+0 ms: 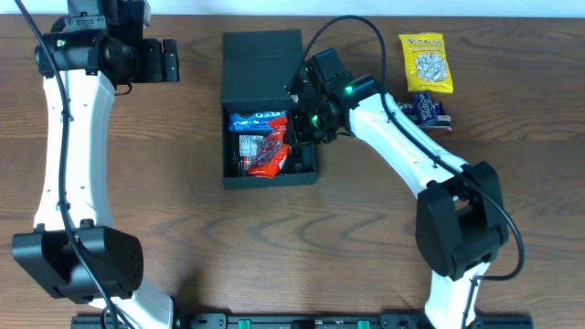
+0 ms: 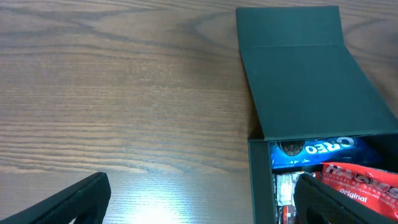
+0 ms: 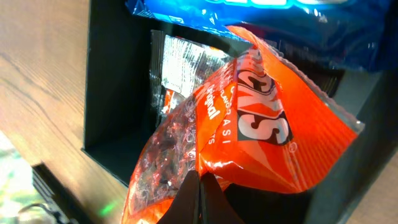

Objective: Pack container
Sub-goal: 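Push the HACKS bag down into the box with the right gripper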

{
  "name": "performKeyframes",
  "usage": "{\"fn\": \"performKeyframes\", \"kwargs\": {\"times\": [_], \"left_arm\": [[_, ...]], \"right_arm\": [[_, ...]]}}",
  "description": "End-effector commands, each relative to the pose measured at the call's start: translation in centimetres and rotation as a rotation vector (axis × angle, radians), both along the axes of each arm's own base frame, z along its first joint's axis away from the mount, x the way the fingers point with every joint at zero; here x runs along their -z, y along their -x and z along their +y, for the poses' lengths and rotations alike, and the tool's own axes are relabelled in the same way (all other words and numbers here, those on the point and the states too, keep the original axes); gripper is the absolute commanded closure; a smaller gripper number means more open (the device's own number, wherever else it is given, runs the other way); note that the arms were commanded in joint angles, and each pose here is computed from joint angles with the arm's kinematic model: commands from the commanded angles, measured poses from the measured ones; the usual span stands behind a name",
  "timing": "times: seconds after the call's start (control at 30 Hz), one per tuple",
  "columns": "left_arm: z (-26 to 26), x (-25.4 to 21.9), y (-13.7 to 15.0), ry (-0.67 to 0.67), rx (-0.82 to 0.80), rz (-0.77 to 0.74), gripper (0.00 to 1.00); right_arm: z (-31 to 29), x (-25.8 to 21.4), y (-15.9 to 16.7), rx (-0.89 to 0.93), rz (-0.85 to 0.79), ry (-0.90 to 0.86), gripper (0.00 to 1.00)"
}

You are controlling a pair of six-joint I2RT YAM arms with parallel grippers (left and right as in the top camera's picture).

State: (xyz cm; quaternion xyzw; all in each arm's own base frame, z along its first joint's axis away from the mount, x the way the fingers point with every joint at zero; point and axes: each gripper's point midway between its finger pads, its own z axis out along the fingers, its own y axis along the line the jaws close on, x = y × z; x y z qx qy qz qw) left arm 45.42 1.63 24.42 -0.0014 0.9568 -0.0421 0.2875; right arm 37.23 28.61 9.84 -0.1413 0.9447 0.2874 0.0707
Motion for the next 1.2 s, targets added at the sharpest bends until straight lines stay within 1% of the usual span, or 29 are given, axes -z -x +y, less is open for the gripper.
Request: {"fn": "performKeyframes", "kwargs": {"times": [0.0, 0.2, 0.4, 0.43, 0.47, 0.5, 0.57, 0.6, 0.63, 0.67, 0.7, 0.73, 0.8, 0.87, 0.9, 0.97, 1.07, 1.17], "left_arm": [[0.1, 0.0, -0.1, -0.007, 0.013, -0.001, 0.05], [0.1, 0.0, -0.1, -0.007, 0.013, -0.001, 0.05], [0.1, 0.0, -0.1, -0.007, 0.014, -0.001, 0.05], [0.1, 0.0, -0.1, -0.007, 0.014, -0.001, 0.05], [0.1, 0.0, -0.1, -0.007, 0.014, -0.001, 0.05], [0.1, 0.0, -0.1, -0.007, 0.014, -0.001, 0.05], [0.1, 0.0, -0.1, -0.007, 0.013, -0.001, 0.05], [0.1, 0.0, -0.1, -0.007, 0.014, -0.001, 0.05], [0.1, 0.0, 0.0, -0.007, 0.013, 0.0, 0.04], [0.1, 0.0, 0.0, -0.006, 0.014, 0.0, 0.05], [0.1, 0.0, 0.0, -0.006, 0.014, 0.0, 0.05], [0.1, 0.0, 0.0, -0.006, 0.014, 0.001, 0.04], [0.1, 0.1, 0.0, -0.006, 0.013, 0.004, 0.05], [0.1, 0.1, 0.0, -0.006, 0.013, 0.004, 0.04], [0.1, 0.1, 0.0, -0.006, 0.013, 0.004, 0.05], [0.1, 0.1, 0.0, -0.006, 0.013, 0.004, 0.04], [0.1, 0.1, 0.0, -0.006, 0.013, 0.004, 0.05], [0.1, 0.1, 0.0, -0.006, 0.014, 0.004, 0.04]], "right_arm": [[-1.4, -1.3, -1.2, -0.057, -0.093, 0.001, 0.99], [-4.0, -0.7, -2.3, -0.063, -0.121, 0.047, 0.99], [-5.3, -0.1, -3.1, -0.079, -0.144, 0.066, 0.99], [-5.4, -0.1, -3.2, -0.077, -0.145, 0.069, 0.94], [-5.4, -0.1, -3.2, -0.076, -0.147, 0.068, 0.71], [-5.4, -0.1, -3.3, -0.076, -0.149, 0.067, 0.3], [-5.4, -0.2, -3.4, -0.075, -0.156, 0.065, 0.05], [-5.4, -0.2, -3.4, -0.073, -0.156, 0.064, 0.01], [-5.5, -0.3, -3.6, -0.056, -0.151, 0.065, 0.01], [-5.6, -0.8, -3.8, -0.025, -0.144, 0.058, 0.02], [-5.6, -1.3, -4.1, -0.006, -0.146, 0.052, 0.07], [-5.6, -1.7, -4.3, 0.005, -0.15, 0.048, 0.14], [-5.8, -3.2, -4.9, 0.035, -0.174, 0.046, 0.47], [-6.5, -4.8, -5.8, 0.074, -0.218, 0.083, 0.78], [-6.9, -6.0, -6.2, 0.089, -0.25, 0.103, 0.89], [-7.4, -8.0, -6.8, 0.109, -0.312, 0.133, 0.99], [-7.0, -9.5, -6.8, 0.108, -0.362, 0.149, 0.99], [-5.8, -7.8, -5.8, 0.056, -0.325, 0.168, 0.99]]}}
